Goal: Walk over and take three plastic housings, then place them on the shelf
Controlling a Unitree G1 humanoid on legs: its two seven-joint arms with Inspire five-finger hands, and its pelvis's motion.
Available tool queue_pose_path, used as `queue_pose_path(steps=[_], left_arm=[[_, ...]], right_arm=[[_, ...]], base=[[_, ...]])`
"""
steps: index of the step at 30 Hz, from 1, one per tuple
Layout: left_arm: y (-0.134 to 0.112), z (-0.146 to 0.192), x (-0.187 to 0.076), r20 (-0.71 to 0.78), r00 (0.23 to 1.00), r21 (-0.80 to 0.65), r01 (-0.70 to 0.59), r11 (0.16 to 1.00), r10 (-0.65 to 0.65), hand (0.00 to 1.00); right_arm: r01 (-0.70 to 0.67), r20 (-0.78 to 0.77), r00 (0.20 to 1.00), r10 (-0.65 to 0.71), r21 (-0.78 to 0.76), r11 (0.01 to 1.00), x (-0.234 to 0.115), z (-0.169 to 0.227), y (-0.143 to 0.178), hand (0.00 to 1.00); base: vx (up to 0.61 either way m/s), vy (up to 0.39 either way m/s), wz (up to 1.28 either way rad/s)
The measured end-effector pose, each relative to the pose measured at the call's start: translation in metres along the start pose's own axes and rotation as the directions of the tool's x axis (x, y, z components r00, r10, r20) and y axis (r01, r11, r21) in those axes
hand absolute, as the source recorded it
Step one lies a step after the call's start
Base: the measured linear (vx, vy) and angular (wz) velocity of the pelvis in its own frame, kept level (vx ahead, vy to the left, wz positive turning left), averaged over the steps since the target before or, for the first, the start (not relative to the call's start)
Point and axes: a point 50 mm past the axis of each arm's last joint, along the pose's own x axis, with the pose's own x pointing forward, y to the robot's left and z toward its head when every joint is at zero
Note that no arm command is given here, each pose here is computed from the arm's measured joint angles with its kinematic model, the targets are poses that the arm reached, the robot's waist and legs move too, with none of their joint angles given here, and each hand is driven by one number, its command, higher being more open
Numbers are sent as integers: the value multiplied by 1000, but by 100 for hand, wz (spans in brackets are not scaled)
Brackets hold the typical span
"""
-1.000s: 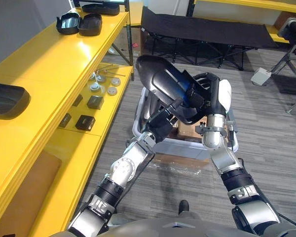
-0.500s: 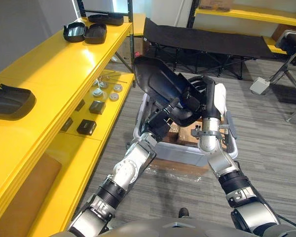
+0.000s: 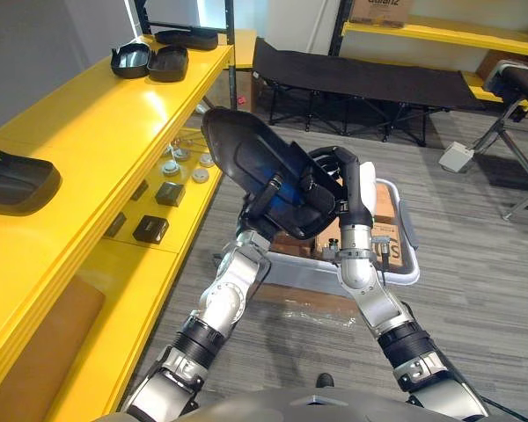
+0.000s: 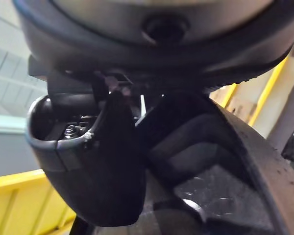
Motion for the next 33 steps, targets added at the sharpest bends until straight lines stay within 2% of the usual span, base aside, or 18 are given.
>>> queue_pose_path(steps=[9, 10, 18, 22, 26, 28, 33], left_arm=[[9, -1, -5, 18, 999, -46, 49, 998, -48, 0], [9, -1, -5, 20, 999, -45, 52, 998, -51, 0], [4, 4, -6, 99, 993, -45, 73, 996, -68, 0], [-5, 13, -9, 165, 984, 46, 65, 997, -72, 0], [-23, 29, -19, 296, 950, 152, 58, 987, -101, 0], [-28, 34, -22, 347, 932, 219, 28, 975, -104, 0], [-29, 53, -28, 542, 838, 399, -192, 896, -62, 0]], right_arm=[[-8, 30, 1000, 6, 47, 999, -8, 7, 6, 0], [-5, 31, 1000, 4, 47, 999, -8, 7, 6, 100], [-10, -7, 1000, 11, 76, 997, -23, 2, 10, 100], [6, -47, 999, 1, 143, 990, -31, 3, 11, 100], [-3, -38, 999, 10, 179, 984, -33, 10, 10, 100], [5, -63, 998, 8, 214, 977, -33, 9, 11, 100], [-8, -133, 990, 52, 311, 950, -40, 3, 7, 100]], base=[[0, 0, 0], [0, 0, 0], [0, 0, 0], [-1, 0, -2], [-9, 8, -4], [0, 0, 0], [-19, 11, -7]])
